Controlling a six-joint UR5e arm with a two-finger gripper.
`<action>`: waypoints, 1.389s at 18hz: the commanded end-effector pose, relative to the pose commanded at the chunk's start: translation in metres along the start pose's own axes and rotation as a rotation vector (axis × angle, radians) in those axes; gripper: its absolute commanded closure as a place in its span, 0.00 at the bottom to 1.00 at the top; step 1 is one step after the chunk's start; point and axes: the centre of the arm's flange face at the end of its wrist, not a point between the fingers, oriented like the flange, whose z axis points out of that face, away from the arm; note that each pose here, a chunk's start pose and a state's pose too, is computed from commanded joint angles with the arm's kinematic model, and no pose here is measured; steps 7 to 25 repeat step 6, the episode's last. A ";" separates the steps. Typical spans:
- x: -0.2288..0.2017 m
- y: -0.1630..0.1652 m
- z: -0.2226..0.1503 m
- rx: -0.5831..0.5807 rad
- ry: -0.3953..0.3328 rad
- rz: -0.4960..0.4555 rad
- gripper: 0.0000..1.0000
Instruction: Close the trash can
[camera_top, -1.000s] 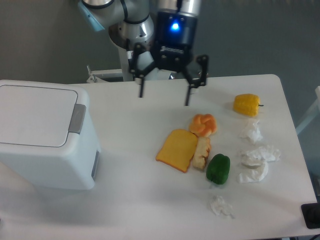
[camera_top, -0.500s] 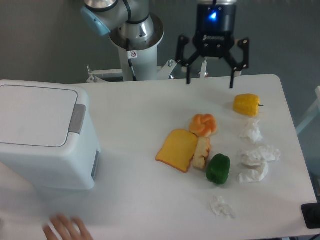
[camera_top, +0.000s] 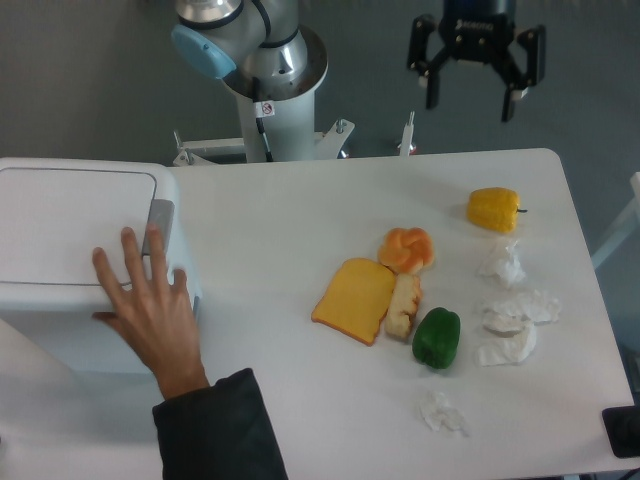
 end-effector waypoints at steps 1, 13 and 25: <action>0.000 0.007 -0.002 -0.006 0.004 0.017 0.00; 0.001 0.024 -0.005 -0.012 0.010 0.028 0.00; 0.001 0.024 -0.005 -0.012 0.010 0.028 0.00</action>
